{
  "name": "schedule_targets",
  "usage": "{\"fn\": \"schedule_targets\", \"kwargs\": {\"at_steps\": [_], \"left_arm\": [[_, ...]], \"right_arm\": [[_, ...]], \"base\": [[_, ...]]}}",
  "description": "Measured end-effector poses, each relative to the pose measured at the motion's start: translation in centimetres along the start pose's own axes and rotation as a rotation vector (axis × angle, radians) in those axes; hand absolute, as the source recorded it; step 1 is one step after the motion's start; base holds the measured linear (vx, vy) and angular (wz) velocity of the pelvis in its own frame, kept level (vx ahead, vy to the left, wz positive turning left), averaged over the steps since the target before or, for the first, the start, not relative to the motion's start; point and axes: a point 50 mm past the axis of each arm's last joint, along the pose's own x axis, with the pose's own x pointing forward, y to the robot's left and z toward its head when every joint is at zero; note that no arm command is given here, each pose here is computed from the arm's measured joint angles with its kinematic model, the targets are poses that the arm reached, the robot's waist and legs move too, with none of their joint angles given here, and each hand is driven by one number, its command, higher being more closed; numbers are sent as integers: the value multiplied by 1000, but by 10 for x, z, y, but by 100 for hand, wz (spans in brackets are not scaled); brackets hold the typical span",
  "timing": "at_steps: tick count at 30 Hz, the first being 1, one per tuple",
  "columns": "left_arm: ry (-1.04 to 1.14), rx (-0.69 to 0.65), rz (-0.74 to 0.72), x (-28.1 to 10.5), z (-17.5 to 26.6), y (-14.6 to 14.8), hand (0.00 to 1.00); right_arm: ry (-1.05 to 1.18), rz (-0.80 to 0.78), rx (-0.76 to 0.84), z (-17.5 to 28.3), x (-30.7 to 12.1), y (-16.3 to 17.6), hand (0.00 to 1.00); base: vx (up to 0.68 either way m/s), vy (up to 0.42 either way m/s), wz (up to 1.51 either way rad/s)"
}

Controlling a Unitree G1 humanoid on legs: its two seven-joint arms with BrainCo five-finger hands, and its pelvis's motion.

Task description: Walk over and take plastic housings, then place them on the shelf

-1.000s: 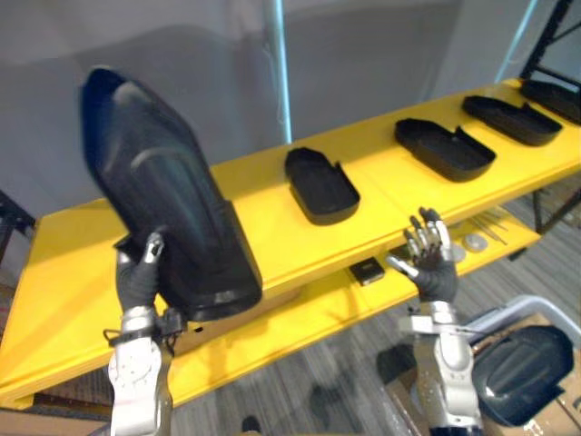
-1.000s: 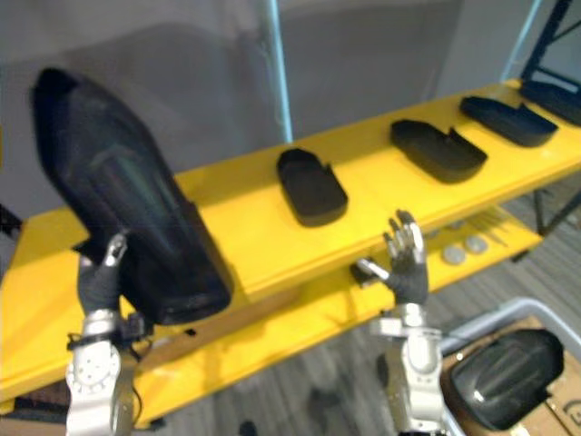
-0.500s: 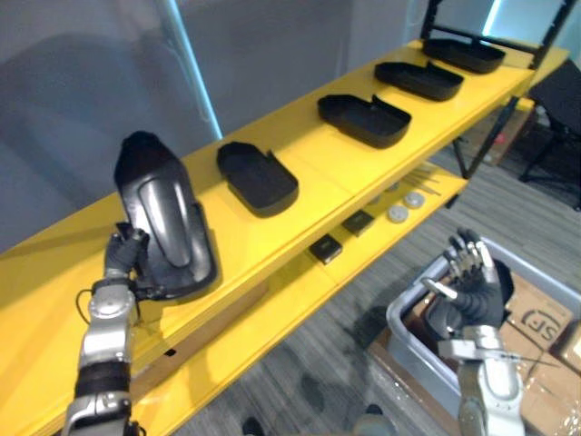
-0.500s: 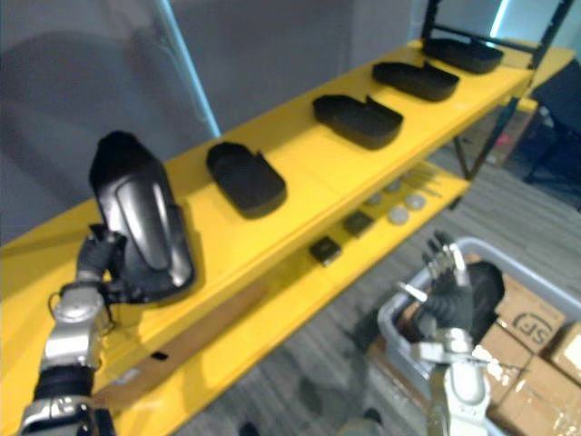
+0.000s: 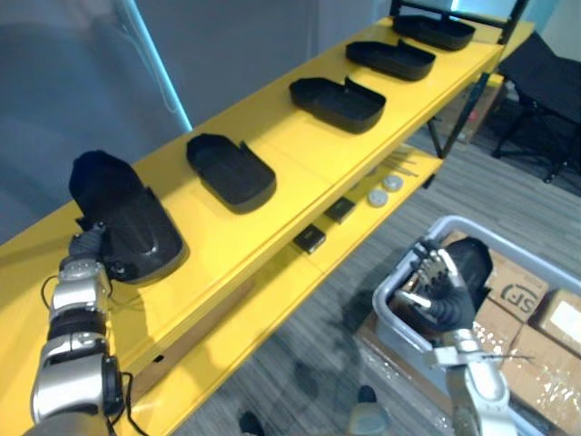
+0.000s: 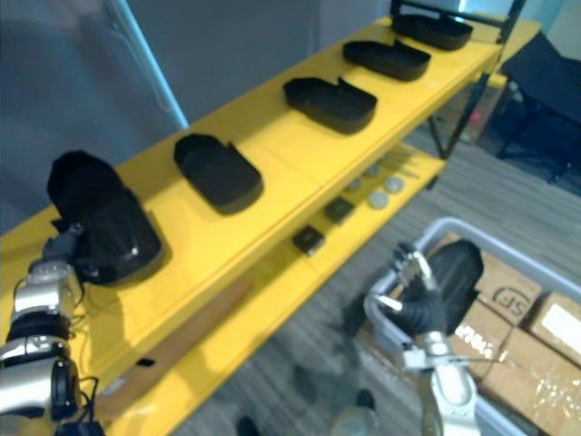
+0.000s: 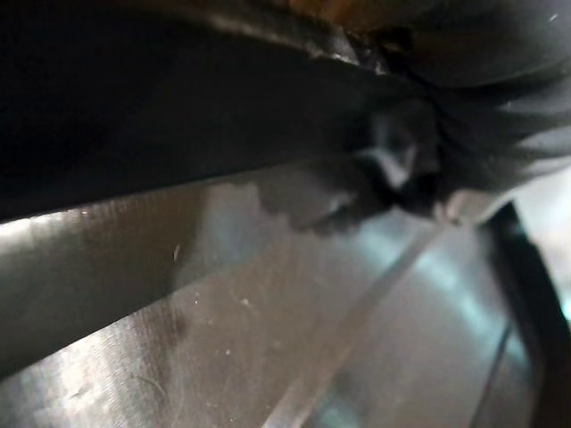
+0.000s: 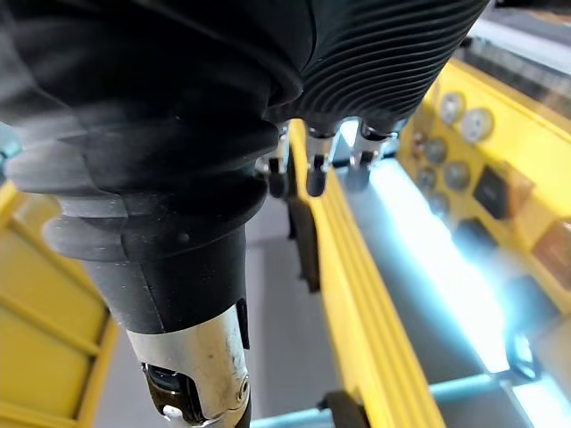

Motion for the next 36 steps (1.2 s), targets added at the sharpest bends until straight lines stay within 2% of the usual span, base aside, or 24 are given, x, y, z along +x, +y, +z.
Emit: {"fn": "schedule_targets", "kwargs": {"at_steps": [6, 15, 21, 36], "left_arm": [[14, 7, 19, 1, 5, 3, 100], [-13, 44, 94, 1, 28, 24, 100], [-19, 51, 104, 1, 33, 29, 100], [56, 125, 44, 3, 13, 42, 100]], "right_arm": [[10, 3, 12, -1, 3, 4, 0], [-4, -18, 40, 0, 5, 3, 0], [3, 21, 53, 0, 7, 9, 0], [62, 52, 74, -14, 6, 21, 0]], "base": [[0, 0, 0], [3, 1, 0], [11, 4, 1], [-7, 0, 3]]}}
